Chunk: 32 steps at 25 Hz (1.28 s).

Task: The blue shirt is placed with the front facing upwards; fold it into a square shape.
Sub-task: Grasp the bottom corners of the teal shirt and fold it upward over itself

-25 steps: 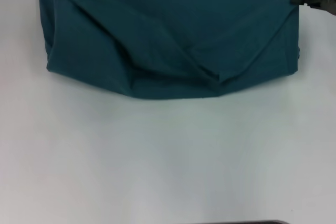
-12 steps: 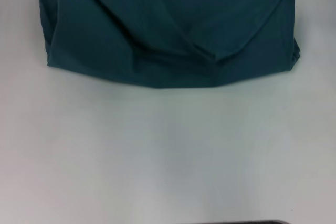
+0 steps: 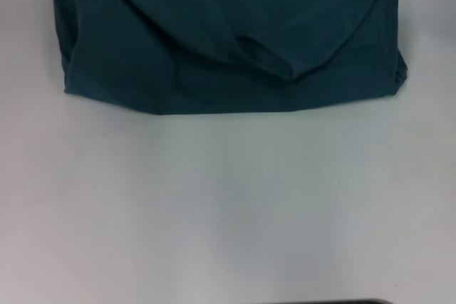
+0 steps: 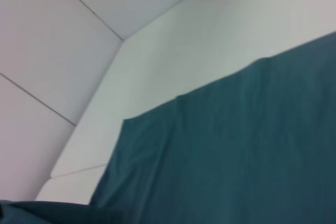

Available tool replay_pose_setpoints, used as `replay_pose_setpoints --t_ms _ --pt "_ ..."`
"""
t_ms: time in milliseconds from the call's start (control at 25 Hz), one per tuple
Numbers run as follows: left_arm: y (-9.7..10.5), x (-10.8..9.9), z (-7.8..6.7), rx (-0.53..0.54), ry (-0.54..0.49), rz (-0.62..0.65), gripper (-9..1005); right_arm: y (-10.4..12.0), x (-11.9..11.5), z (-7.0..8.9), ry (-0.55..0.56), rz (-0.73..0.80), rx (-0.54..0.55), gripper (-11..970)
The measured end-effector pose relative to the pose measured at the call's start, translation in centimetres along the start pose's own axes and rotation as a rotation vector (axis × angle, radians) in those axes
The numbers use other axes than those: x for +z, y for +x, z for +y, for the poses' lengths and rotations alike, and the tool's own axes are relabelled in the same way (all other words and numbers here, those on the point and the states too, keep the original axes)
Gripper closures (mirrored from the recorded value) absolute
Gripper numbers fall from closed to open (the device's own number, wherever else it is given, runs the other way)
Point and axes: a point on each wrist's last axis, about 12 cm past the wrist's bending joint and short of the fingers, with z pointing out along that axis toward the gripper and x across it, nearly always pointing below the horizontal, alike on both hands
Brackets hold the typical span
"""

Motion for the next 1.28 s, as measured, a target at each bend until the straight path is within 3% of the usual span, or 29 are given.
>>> replay_pose_setpoints --t_ms 440,880,1280 --pt "2.5 0.4 1.3 -0.043 -0.048 -0.011 996 1.5 1.9 -0.6 0.04 0.01 -0.001 923" --pt "3.6 0.1 1.9 -0.069 -0.06 -0.028 996 2.5 1.9 -1.0 0.056 0.016 0.014 924" --pt "4.9 0.2 2.8 -0.094 -0.127 -0.055 993 3.7 2.7 -1.3 0.093 0.01 0.036 814"
